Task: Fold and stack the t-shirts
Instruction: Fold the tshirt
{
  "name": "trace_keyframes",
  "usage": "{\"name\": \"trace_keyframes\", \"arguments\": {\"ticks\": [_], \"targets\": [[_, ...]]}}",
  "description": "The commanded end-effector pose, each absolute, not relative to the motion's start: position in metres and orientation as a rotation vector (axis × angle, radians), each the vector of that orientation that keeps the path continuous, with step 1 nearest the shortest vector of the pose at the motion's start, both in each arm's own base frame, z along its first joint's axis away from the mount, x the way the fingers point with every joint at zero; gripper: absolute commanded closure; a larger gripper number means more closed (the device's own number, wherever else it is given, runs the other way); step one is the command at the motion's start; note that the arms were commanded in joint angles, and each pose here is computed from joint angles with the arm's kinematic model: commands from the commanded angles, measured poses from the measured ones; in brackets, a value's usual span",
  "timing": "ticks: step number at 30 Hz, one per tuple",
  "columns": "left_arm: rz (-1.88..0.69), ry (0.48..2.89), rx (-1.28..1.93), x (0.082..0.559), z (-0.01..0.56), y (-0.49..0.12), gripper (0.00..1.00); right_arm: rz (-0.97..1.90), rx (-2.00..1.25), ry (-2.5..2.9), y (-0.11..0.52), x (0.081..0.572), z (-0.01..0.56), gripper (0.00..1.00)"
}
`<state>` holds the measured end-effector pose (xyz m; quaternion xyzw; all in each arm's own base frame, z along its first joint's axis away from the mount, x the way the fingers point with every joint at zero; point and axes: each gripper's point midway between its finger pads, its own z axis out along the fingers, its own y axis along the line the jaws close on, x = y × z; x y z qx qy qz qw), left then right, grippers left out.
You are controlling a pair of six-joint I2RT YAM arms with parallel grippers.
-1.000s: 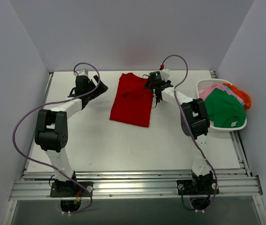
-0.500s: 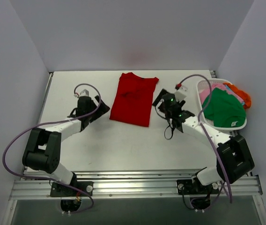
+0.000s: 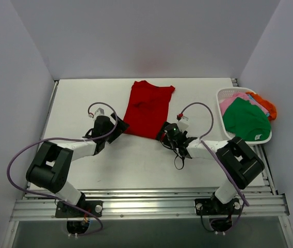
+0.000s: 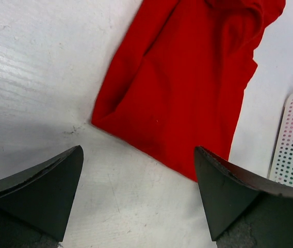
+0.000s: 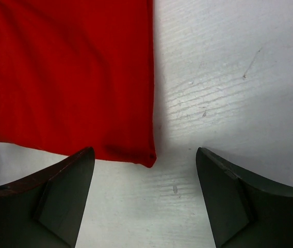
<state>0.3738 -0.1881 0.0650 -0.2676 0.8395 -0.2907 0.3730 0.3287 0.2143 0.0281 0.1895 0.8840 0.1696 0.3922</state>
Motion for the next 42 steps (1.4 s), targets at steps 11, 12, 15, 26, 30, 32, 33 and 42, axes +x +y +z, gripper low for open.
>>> {"name": "trace_keyframes", "arguments": {"ticks": [11,12,15,26,30,32,33,42], "targets": [[-0.716,2.074,-0.781,0.393,0.056,-0.185,0.15,0.484,0.480,2.223,0.241,0.355,0.021,0.28],[-0.717,2.073,-0.781,0.394,0.056,-0.185,0.17,0.481,0.480,2.225,0.242,0.356,0.020,0.35],[-0.719,2.077,-0.778,0.398,0.054,-0.188,0.27,0.481,0.477,2.225,0.242,0.357,0.019,0.63],[-0.715,2.101,-0.765,0.408,0.046,-0.194,0.83,0.439,0.487,2.240,0.233,0.354,0.013,1.00],[-0.672,2.097,-0.768,0.410,0.047,-0.187,0.93,0.430,0.491,2.235,0.229,0.351,0.015,1.00],[-0.662,2.087,-0.770,0.410,0.051,-0.183,0.93,0.423,0.497,2.231,0.227,0.351,0.015,1.00],[-0.666,2.083,-0.773,0.410,0.053,-0.183,0.92,0.425,0.496,2.228,0.227,0.350,0.016,1.00],[-0.709,2.032,-0.820,0.394,0.063,-0.178,0.03,0.409,0.498,2.244,0.226,0.349,0.006,1.00]]}}
